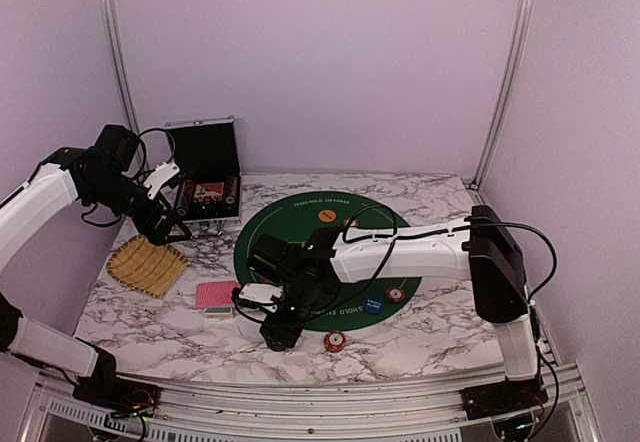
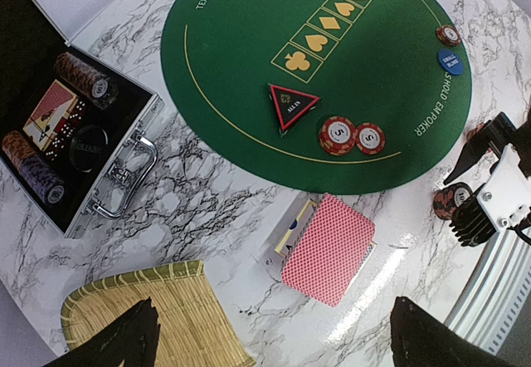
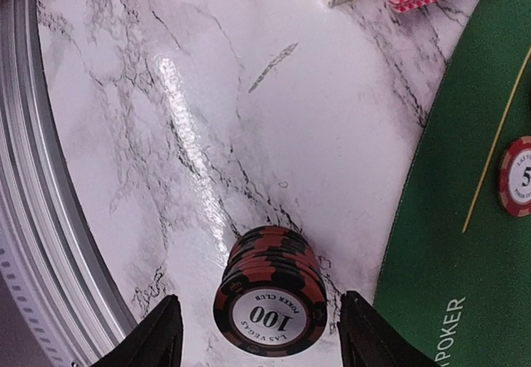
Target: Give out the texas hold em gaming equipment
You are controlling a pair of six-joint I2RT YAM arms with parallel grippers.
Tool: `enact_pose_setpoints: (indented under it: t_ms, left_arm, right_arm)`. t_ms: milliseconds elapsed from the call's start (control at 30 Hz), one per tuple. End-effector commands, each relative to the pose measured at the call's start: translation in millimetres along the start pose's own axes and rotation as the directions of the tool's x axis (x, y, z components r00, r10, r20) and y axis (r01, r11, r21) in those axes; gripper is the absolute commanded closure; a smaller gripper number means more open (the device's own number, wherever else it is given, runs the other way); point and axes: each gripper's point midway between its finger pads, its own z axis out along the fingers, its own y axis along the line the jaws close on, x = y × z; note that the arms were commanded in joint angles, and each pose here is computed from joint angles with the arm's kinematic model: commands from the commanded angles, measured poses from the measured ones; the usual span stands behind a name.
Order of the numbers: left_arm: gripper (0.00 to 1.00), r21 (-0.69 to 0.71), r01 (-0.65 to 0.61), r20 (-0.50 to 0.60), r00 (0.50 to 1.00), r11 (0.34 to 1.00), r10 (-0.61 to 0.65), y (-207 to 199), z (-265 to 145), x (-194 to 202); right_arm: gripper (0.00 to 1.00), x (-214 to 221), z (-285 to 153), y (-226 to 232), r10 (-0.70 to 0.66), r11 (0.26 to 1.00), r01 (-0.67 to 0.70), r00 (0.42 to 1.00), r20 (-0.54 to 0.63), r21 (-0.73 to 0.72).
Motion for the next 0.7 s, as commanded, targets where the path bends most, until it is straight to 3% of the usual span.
enact_pose_setpoints:
  t_ms: [0,400,667]
  left_arm:
    - [0.01,0.01,-0.022,0.024,0.999,1.0,0.021,-6.1,-10.2,-6.9]
    - [0.01,0.007,-0.023,0.021,1.0,1.0,0.023,-5.3,-10.0,-6.4]
    - [0.01,0.011,-0.02,0.02,1.0,1.0,0.02,-5.9,-9.2,-5.8]
  right_arm:
    - [0.38,5.5,12.4,2.2,-0.008,1.0,0.008,1.0,-0.024,-0.008]
    - [0.53,2.3,10.4,2.4,-0.007,1.0,0.007,1.0,-0.011,-0.007]
    - [0.57,1.6,2.6,3.2,-0.007,1.0,0.007,1.0,0.0,-0.003]
